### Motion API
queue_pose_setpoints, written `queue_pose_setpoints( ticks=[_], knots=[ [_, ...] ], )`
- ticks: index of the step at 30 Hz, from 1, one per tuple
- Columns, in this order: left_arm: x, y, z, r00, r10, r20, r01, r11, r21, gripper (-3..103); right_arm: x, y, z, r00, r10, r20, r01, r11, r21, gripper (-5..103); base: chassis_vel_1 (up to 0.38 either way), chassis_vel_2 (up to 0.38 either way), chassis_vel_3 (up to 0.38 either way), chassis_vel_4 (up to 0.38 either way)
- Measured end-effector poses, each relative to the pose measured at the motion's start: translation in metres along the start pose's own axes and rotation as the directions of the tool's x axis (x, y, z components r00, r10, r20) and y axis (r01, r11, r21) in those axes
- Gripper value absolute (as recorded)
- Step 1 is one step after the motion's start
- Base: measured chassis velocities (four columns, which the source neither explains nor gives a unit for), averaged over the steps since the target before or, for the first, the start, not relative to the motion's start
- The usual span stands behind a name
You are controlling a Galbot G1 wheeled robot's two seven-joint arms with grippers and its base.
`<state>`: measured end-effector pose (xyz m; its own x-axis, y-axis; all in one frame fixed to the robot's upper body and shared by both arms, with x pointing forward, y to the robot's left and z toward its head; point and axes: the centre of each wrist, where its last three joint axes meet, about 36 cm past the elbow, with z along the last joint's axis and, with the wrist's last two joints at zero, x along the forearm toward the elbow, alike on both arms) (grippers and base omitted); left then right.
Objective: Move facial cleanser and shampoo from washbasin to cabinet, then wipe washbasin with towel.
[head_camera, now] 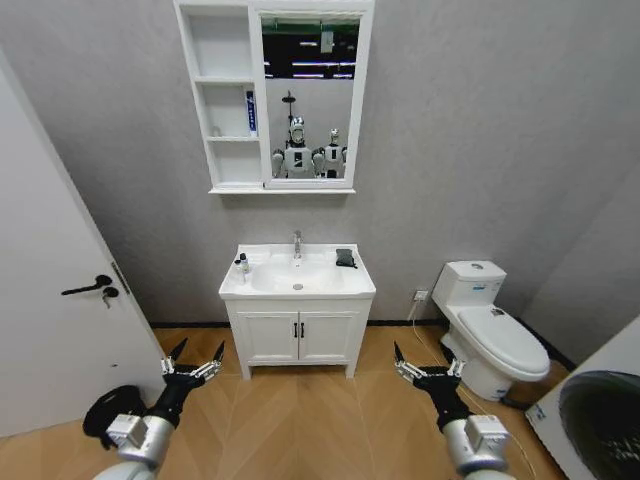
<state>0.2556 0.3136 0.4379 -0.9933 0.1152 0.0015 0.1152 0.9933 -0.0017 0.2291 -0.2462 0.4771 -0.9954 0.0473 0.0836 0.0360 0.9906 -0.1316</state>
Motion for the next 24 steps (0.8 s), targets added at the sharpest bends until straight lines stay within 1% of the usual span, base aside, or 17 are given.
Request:
queue_pose_setpoints(
  ticks=[5, 16, 20, 22, 24],
  knots=[
    [0.0, 0.0, 0.001, 1.0, -0.001, 0.004, 0.001, 1.0, -0.005, 100, 0.001, 0.0, 0.001, 1.0, -0.001, -0.003, 0.001, 1.0, 0.001, 100, -0.327, 0.323, 0.331, -0.326],
    [-0.003, 0.0, 0.006, 1.0, -0.013, -0.001, 0.013, 1.0, 0.005, 100, 0.0, 0.002, 0.006, 1.0, 0.006, -0.013, -0.006, 1.0, -0.004, 100, -0.367, 0.35, 0.357, -0.353],
    [-0.006, -0.001, 0.01, 0.999, -0.05, 0.0, 0.05, 0.999, 0.02, 100, -0.002, 0.001, 0.01, 1.0, 0.011, -0.019, -0.011, 1.0, -0.003, 100, -0.254, 0.253, 0.263, -0.186],
    [-0.008, -0.001, 0.011, 0.998, -0.064, 0.002, 0.064, 0.998, 0.024, 100, -0.002, 0.001, 0.011, 1.0, 0.011, -0.022, -0.011, 1.0, -0.002, 100, -0.218, 0.133, 0.032, -0.085],
    [-0.014, -0.002, 0.018, 0.994, -0.105, 0.0, 0.105, 0.994, 0.04, 100, -0.002, 0.001, 0.012, 1.0, 0.011, -0.026, -0.011, 1.0, -0.003, 100, -0.057, 0.066, 0.007, -0.03]
  ],
)
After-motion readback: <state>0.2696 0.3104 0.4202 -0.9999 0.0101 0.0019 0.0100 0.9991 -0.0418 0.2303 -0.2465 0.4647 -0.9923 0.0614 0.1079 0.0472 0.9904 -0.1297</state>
